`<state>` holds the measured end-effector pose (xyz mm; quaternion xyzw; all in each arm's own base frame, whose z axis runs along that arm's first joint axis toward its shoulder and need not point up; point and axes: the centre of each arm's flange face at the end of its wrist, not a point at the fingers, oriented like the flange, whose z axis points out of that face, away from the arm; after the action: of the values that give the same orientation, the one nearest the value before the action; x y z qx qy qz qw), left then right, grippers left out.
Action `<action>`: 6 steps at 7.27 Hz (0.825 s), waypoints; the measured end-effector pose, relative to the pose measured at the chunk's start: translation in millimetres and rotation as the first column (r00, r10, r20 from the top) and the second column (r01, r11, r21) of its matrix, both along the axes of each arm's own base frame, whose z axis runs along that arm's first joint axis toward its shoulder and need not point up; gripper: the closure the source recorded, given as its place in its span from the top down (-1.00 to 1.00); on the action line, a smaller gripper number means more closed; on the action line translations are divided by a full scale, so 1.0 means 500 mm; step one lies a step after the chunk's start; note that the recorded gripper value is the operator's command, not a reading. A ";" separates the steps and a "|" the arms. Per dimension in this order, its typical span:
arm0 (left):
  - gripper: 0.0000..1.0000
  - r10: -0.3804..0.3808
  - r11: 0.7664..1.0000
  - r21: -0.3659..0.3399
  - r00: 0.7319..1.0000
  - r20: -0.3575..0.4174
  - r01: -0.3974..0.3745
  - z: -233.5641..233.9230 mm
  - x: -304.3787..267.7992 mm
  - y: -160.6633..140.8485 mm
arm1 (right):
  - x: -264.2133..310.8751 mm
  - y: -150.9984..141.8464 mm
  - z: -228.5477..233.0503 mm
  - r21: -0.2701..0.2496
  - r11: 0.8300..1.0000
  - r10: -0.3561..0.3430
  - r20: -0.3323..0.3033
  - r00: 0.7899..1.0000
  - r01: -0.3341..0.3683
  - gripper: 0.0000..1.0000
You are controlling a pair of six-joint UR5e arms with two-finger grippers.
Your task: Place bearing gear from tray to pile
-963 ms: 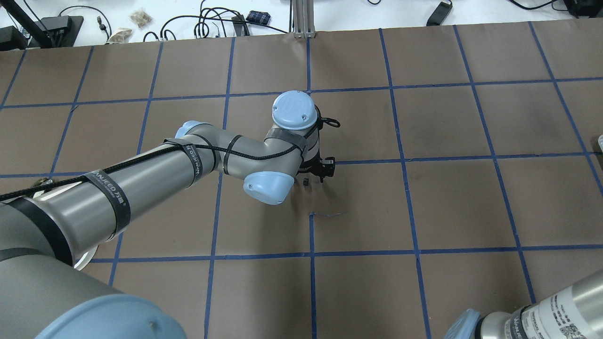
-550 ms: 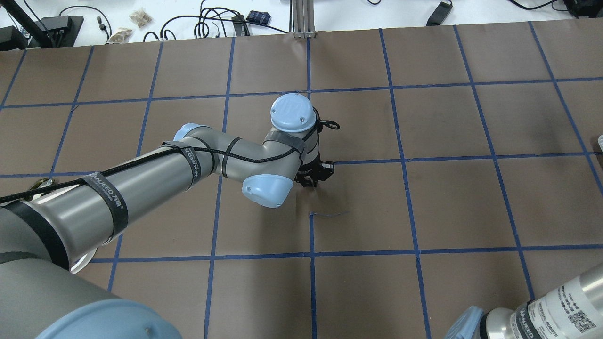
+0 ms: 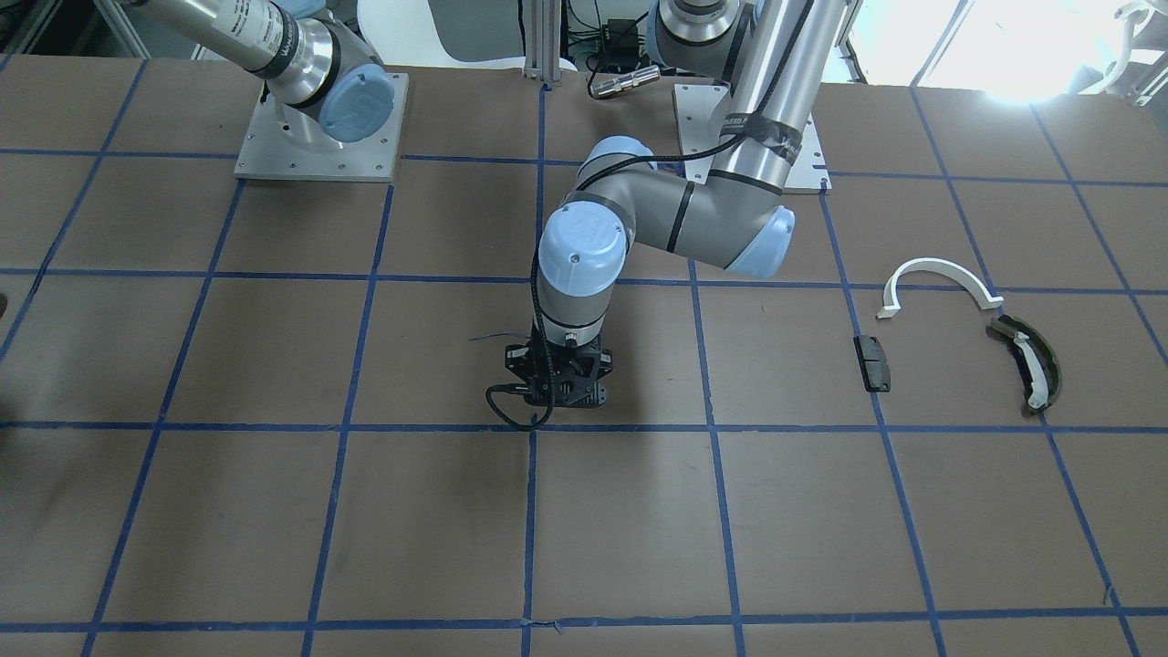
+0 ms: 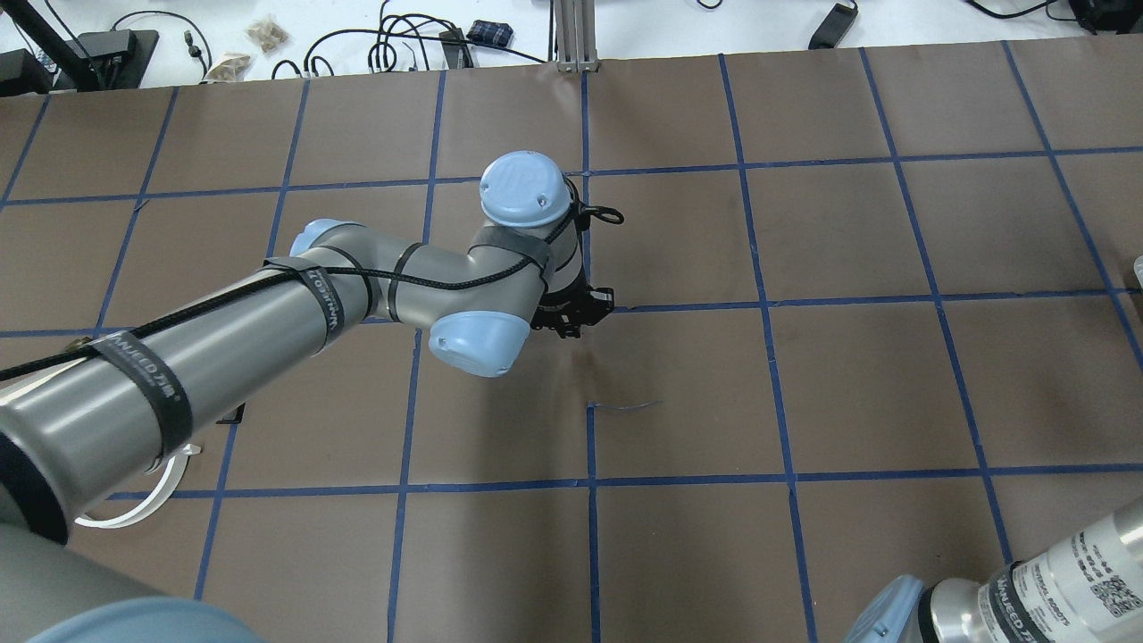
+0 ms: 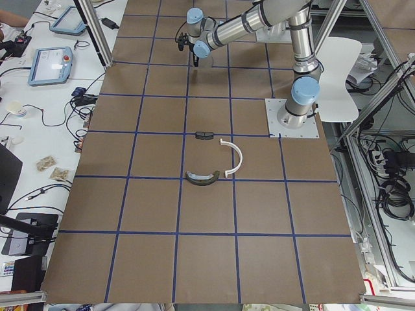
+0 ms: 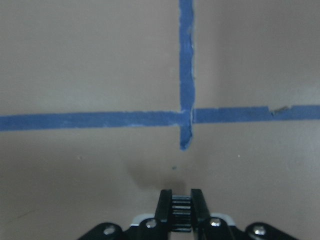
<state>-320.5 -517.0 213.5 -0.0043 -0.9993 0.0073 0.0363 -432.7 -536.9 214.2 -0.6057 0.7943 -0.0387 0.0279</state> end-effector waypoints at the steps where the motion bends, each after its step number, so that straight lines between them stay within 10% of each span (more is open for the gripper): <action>1: -1.00 -0.005 1.000 -0.019 1.000 0.018 0.005 0.055 0.079 -0.027 | 0.002 0.005 -0.012 0.000 1.000 0.006 0.001 1.000 -0.006 0.80; 6: -1.00 -0.030 0.997 -0.057 0.977 0.211 0.043 0.242 0.620 -0.080 | 0.024 0.025 -0.064 -0.024 0.999 0.041 -0.034 0.999 -0.041 0.72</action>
<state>-10.3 -557.2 334.7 -0.0242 -0.9966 0.0368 -0.0692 -420.7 -524.4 182.0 -0.6228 0.7815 -0.0377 0.0077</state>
